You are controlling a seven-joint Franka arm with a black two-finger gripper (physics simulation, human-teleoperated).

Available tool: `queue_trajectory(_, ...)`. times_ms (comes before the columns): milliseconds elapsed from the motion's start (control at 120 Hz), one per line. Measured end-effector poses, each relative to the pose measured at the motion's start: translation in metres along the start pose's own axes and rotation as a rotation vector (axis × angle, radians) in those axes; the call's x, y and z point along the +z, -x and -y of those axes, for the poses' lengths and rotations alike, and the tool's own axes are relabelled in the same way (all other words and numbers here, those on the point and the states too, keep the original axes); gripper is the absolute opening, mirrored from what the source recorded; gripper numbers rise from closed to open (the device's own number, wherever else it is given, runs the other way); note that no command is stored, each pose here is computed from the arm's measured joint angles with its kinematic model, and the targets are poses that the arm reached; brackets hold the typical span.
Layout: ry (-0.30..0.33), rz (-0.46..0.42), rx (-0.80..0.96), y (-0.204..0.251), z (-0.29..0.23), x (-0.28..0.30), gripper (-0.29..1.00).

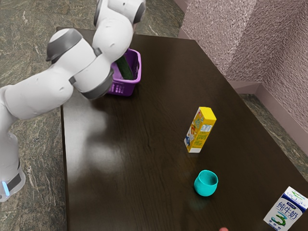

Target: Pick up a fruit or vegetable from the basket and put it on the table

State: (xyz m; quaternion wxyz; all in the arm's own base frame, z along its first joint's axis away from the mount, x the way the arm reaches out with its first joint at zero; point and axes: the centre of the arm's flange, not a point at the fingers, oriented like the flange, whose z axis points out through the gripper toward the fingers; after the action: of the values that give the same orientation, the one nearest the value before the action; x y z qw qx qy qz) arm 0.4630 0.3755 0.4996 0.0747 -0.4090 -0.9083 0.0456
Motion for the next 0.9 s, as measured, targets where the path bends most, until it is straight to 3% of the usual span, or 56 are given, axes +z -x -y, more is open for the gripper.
queue_trajectory(400, -0.026, -0.015, -0.145, -0.075, 0.057, -0.06, 0.18)
queue_trajectory(583, 0.106, -0.06, -0.082, -0.062, 0.071, -0.151, 0.18)
queue_trajectory(783, 0.22, 0.024, 0.212, -0.003, -0.015, -0.168, 0.17)
queue_trajectory(900, 0.274, 0.126, 0.382, 0.045, -0.058, -0.147, 0.17)
